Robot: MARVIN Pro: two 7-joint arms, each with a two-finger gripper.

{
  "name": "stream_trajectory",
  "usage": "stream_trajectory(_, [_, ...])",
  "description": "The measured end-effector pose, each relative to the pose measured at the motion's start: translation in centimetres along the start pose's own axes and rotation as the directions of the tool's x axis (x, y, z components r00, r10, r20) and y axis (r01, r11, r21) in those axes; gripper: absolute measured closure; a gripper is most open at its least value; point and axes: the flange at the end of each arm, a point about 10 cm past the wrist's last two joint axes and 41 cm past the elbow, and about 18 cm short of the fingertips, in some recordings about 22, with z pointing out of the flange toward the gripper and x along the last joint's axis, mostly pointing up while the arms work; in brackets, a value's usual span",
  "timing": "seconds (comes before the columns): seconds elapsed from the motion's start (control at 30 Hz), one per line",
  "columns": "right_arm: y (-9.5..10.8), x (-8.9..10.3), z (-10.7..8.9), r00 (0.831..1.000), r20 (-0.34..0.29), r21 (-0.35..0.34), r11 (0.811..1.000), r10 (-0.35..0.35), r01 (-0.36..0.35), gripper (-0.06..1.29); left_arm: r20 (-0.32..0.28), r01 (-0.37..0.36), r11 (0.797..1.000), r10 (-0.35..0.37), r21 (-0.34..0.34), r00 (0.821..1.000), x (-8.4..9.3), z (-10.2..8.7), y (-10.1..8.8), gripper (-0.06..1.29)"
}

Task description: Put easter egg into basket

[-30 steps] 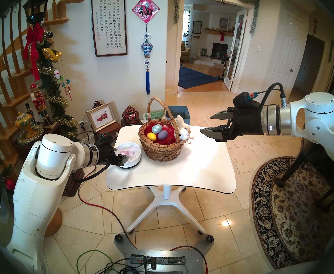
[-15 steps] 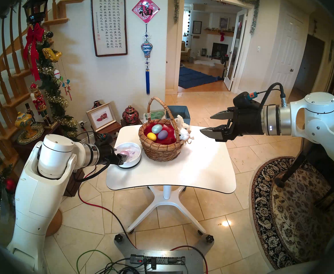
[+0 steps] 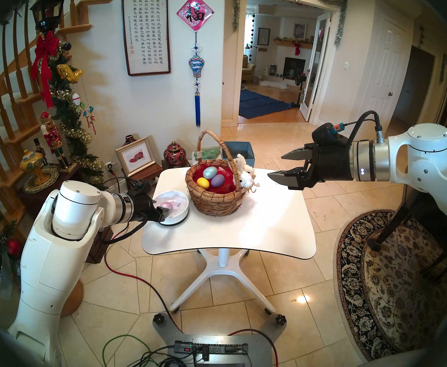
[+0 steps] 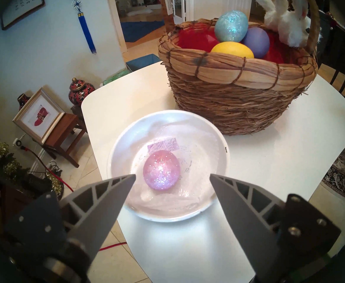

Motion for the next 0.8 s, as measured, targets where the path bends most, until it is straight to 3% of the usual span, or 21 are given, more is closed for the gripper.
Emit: stream_trajectory(0.8, [0.0,0.0,0.0,1.0,0.0,0.0,1.0,0.0,0.0,0.0,0.038,0.027,1.0,-0.027,-0.002,0.999,-1.0,1.5,-0.3,0.24])
